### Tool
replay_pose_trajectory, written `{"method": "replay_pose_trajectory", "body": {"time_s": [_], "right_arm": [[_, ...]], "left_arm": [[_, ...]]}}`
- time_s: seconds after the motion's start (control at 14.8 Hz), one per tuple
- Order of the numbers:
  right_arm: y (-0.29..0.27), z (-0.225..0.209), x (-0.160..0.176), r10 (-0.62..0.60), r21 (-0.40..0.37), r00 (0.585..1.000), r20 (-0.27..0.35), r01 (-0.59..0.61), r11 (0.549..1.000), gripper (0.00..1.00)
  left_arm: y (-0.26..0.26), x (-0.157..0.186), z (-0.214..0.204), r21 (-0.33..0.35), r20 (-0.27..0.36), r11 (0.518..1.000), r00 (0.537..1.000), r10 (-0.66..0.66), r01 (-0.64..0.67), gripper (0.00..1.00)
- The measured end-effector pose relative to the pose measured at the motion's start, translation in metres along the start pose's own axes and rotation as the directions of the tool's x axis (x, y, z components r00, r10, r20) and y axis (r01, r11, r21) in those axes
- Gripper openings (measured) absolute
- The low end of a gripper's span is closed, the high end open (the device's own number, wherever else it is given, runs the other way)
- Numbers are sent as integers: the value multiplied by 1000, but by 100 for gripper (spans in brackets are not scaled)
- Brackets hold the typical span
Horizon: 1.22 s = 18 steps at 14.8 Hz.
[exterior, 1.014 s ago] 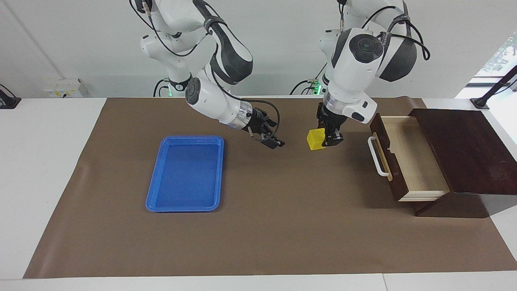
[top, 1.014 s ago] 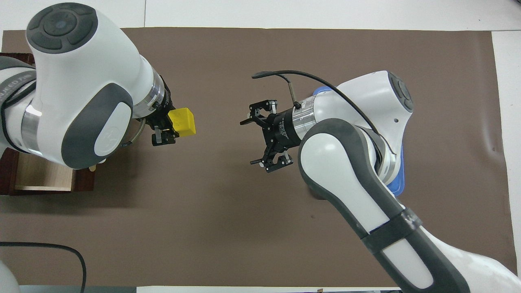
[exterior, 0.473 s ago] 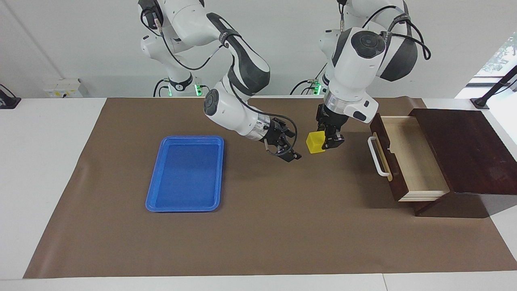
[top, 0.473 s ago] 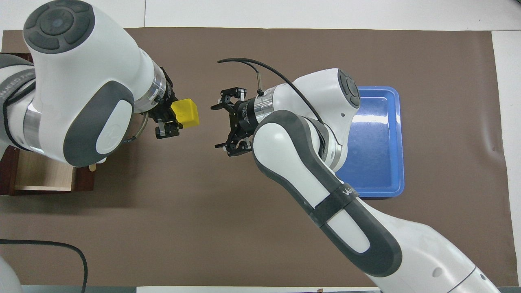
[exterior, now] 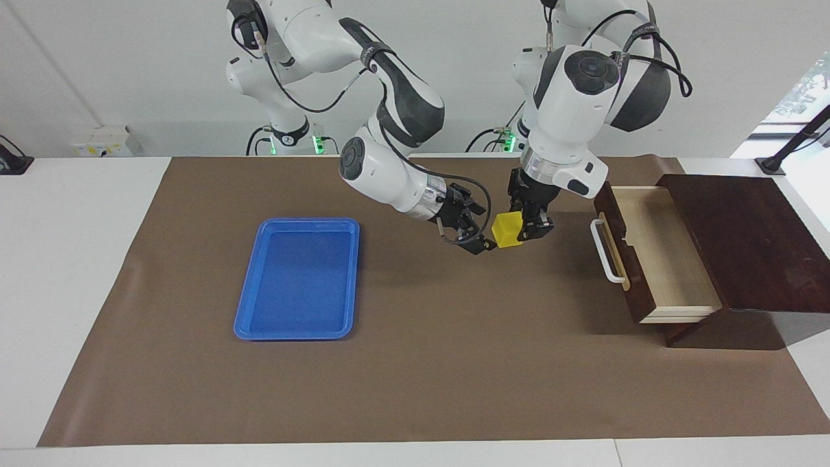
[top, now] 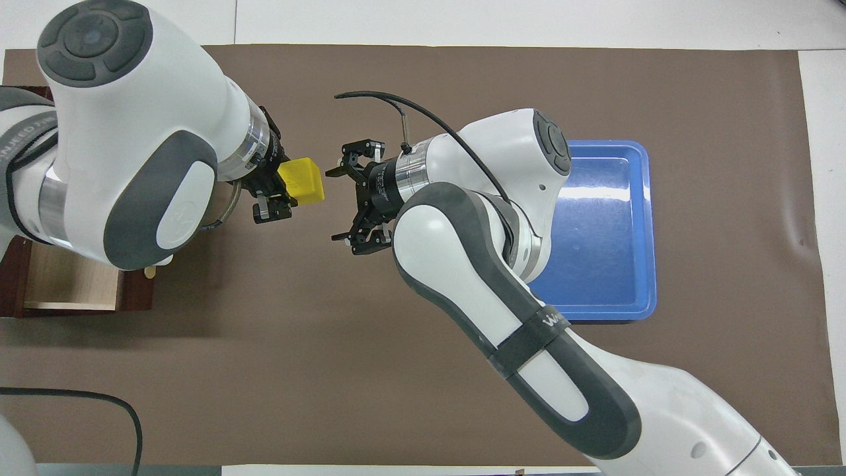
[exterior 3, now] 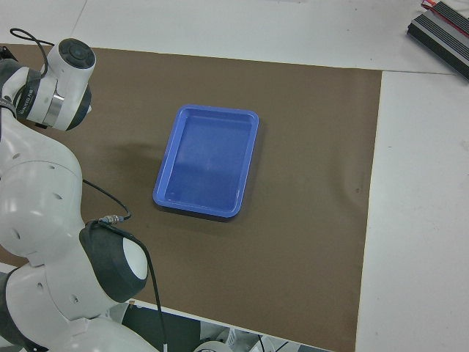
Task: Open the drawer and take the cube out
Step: 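Close the right gripper on the yellow cube beside the left gripper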
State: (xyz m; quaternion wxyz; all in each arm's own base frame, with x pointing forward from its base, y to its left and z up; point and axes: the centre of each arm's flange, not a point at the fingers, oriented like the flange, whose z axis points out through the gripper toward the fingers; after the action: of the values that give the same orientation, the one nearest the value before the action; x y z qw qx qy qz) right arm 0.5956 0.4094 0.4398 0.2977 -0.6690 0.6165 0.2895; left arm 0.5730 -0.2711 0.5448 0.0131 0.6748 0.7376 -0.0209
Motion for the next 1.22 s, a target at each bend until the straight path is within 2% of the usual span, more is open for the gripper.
{"method": "replay_pose_trajectory", "body": {"time_s": [0.27, 0.61, 0.81, 1.22], "right_arm": [[-13, 3, -8, 19, 18, 1000, 5, -19, 1000, 100], [-5, 17, -20, 0, -2, 1000, -4, 0, 1000, 100], [-3, 19, -23, -12, -3, 1000, -27, 12, 1000, 100], [-3, 20, -24, -14, -3, 1000, -28, 14, 1000, 98]], "left_arm": [[1, 1, 0, -1, -1, 1000, 1000, -2, 2, 55], [1, 1, 0, 0, -1, 1000, 1000, -2, 2, 55], [0, 1, 1, 5, -4, 1000, 1000, -1, 1, 55], [0, 1, 2, 8, -6, 1000, 1000, -1, 1, 55]]}}
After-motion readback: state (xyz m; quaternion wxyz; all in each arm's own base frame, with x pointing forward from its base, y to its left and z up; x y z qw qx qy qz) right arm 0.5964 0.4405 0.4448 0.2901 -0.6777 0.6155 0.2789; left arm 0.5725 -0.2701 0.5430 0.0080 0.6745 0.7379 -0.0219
